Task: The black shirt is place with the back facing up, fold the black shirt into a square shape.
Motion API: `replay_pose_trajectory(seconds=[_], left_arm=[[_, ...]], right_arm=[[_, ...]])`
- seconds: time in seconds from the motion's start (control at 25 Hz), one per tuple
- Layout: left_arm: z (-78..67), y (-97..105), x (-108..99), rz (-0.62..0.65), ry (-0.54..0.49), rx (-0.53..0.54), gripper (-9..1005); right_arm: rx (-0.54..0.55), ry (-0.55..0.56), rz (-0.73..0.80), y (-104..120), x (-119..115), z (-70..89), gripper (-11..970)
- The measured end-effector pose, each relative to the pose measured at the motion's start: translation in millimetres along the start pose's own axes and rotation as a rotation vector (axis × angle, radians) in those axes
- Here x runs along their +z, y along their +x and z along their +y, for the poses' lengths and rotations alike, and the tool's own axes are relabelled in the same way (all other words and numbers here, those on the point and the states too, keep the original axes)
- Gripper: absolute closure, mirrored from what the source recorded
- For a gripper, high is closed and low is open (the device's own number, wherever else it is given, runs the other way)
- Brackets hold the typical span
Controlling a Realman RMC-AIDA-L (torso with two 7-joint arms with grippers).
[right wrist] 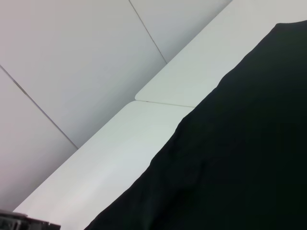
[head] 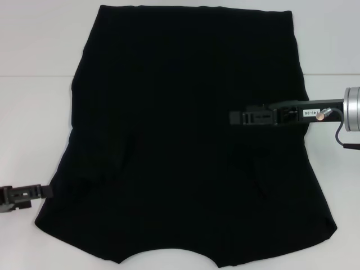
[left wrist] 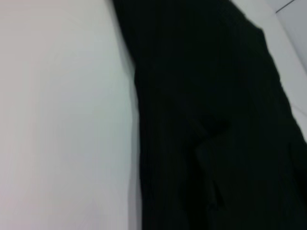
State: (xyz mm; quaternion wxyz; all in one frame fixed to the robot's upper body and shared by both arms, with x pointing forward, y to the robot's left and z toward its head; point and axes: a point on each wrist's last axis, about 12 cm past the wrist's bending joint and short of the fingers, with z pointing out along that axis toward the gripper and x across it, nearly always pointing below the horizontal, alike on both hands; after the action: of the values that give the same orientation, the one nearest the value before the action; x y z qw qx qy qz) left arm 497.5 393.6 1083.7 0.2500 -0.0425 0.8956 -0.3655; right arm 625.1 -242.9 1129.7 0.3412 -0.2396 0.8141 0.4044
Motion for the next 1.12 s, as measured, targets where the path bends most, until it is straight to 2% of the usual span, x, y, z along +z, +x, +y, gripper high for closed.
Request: replay_pose_trajectory(seconds=[0.56, 1.12], left_arm=[[5.8, 2, 11, 0.062, -0.057, -0.009, 161], [-6.4, -2, 25, 0.143, -0.005, 0.053, 158]], right_arm=[[0.007, 0.003, -0.01, 0, -3, -1.3, 106], [0.006, -0.003, -0.026, -3, -5, -0.6, 107]])
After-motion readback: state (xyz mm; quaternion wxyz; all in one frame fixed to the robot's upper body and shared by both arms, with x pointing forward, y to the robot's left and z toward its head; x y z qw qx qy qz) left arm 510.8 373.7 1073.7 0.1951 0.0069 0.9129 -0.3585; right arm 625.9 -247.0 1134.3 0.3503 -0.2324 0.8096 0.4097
